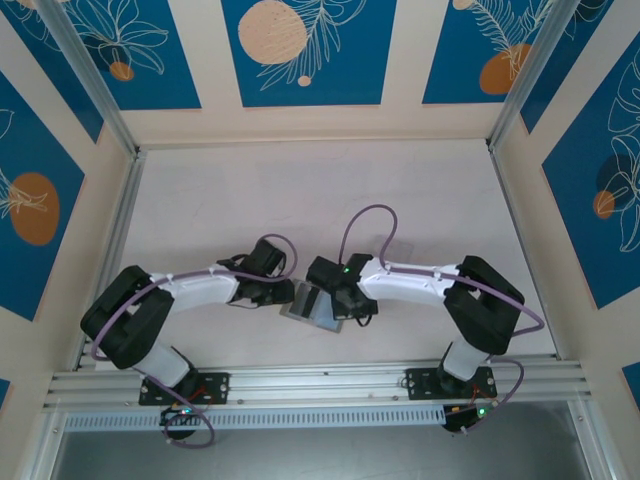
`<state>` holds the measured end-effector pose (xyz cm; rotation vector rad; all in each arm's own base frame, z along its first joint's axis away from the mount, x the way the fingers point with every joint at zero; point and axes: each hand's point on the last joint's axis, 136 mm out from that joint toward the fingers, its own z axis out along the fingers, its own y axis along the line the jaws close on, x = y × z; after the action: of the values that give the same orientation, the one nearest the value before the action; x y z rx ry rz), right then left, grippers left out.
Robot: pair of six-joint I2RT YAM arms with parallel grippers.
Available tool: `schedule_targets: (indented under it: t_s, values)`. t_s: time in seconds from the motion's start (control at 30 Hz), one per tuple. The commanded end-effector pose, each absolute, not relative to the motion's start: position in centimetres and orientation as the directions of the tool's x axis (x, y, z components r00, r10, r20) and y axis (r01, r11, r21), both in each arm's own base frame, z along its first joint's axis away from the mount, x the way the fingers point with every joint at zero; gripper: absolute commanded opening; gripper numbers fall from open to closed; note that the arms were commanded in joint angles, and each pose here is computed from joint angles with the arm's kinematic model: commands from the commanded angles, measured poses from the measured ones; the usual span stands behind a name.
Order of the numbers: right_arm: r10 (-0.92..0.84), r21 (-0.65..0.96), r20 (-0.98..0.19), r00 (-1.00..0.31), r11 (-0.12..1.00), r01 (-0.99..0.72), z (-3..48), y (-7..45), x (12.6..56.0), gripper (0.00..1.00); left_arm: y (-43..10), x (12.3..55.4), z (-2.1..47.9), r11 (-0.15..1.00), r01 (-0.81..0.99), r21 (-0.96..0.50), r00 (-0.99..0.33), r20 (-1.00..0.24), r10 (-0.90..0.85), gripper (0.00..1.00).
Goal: Put the credit cards into the card holder
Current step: Close the card holder at the bottom-center of the table.
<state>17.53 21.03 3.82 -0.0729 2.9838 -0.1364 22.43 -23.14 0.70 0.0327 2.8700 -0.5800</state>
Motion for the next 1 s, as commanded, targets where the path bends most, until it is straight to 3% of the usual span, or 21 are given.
schedule_targets:
  t_s: [0.0, 0.33, 0.57, 0.77, 0.97]
  values:
    - [-0.057, -0.055, -0.206, -0.977, 0.997, -0.047, 6.4, 20.1, 19.0, 0.0, -25.8, 19.0, -3.4, 0.908, 0.142, -0.394, -0.986, -0.137, 0.095, 0.29]
    - [-0.097, 0.342, -0.289, -0.953, 0.919, -0.197, 12.1, 26.6, 20.3, 0.0, -31.7, 19.7, -2.6, 0.821, 0.11, -0.561, -0.992, -0.114, 0.055, 0.28]
    - [-0.097, 0.528, -0.253, -0.963, 0.82, -0.221, 12.3, 32.4, 21.0, 0.0, -30.3, 19.5, -1.5, 0.765, 0.057, -0.642, -0.992, -0.123, -0.029, 0.35]
    - [-0.102, 0.579, -0.233, -0.967, 0.785, -0.222, 11.4, 35.8, 21.6, 0.0, -28.2, 18.3, -1.9, 0.723, 0.005, -0.691, -0.993, -0.088, -0.077, 0.38]
    - [-0.096, 0.571, -0.202, -0.975, 0.797, -0.196, 9.5, 36.8, 21.9, 0.02, -24.3, 18.0, -1.9, 0.764, -0.059, -0.643, -0.983, -0.097, -0.158, 0.45]
